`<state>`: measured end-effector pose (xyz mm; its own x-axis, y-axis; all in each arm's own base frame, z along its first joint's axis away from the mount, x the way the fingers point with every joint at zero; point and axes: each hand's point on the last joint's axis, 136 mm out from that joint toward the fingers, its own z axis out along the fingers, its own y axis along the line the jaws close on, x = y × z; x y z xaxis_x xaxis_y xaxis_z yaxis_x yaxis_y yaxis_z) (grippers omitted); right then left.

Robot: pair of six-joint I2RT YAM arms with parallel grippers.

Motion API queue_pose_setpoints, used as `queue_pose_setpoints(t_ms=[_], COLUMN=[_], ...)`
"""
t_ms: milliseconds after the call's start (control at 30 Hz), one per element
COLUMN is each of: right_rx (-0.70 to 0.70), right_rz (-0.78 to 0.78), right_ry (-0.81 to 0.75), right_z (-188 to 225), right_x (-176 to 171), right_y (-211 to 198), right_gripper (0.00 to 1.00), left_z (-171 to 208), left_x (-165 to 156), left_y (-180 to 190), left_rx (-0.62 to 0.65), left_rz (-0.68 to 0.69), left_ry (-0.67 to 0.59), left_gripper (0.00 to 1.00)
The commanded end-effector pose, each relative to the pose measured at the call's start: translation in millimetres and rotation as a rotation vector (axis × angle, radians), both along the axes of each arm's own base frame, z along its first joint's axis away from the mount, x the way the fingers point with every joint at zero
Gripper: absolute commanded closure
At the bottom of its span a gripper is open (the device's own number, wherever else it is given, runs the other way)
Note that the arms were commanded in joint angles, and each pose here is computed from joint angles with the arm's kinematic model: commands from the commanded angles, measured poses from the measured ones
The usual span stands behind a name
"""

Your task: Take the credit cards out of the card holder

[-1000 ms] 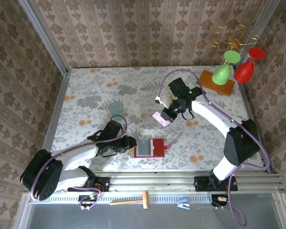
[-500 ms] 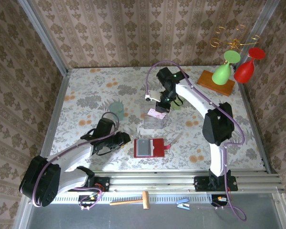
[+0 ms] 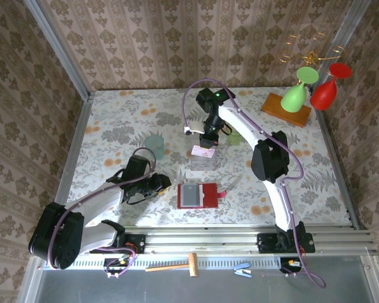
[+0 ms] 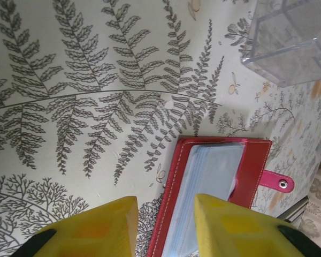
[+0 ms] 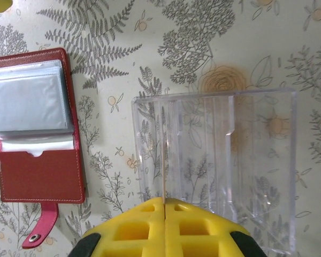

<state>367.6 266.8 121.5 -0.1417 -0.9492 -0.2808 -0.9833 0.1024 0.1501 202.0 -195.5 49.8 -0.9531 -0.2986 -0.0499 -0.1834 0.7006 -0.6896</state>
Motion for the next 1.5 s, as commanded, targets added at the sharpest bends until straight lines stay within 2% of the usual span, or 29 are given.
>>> queue_pose_setpoints(t_ms=[0, 700, 833, 1000, 1167, 1467], right_rx=[-0.045, -0.105, -0.117, -0.115, -0.057, 0.029], right_rz=[0.035, 0.058, 0.052, 0.033, -0.021, -0.143], right_ry=[0.056, 0.190, 0.198, 0.159, 0.094, 0.056], right_z=[-6, -59, -62, -48, -14, 25], right_x=[-12, -26, -26, -21, -12, -19], right_y=[-5, 3, 3, 1, 3, 7], right_gripper=[1.00, 1.00, 0.94, 0.82, 0.73, 0.69], left_z=[5, 5, 6, 9, 12, 16], left_x=[4, 4, 4, 7, 10, 20], left_y=[-4, -2, -2, -3, -5, -12], left_rx=[-0.019, -0.024, -0.025, -0.024, -0.027, -0.036], left_rz=[-0.025, -0.020, -0.017, -0.019, -0.021, -0.036], left_ry=[-0.021, -0.010, -0.009, -0.016, -0.023, -0.040], left_gripper=[0.66, 0.65, 0.65, 0.65, 0.65, 0.65])
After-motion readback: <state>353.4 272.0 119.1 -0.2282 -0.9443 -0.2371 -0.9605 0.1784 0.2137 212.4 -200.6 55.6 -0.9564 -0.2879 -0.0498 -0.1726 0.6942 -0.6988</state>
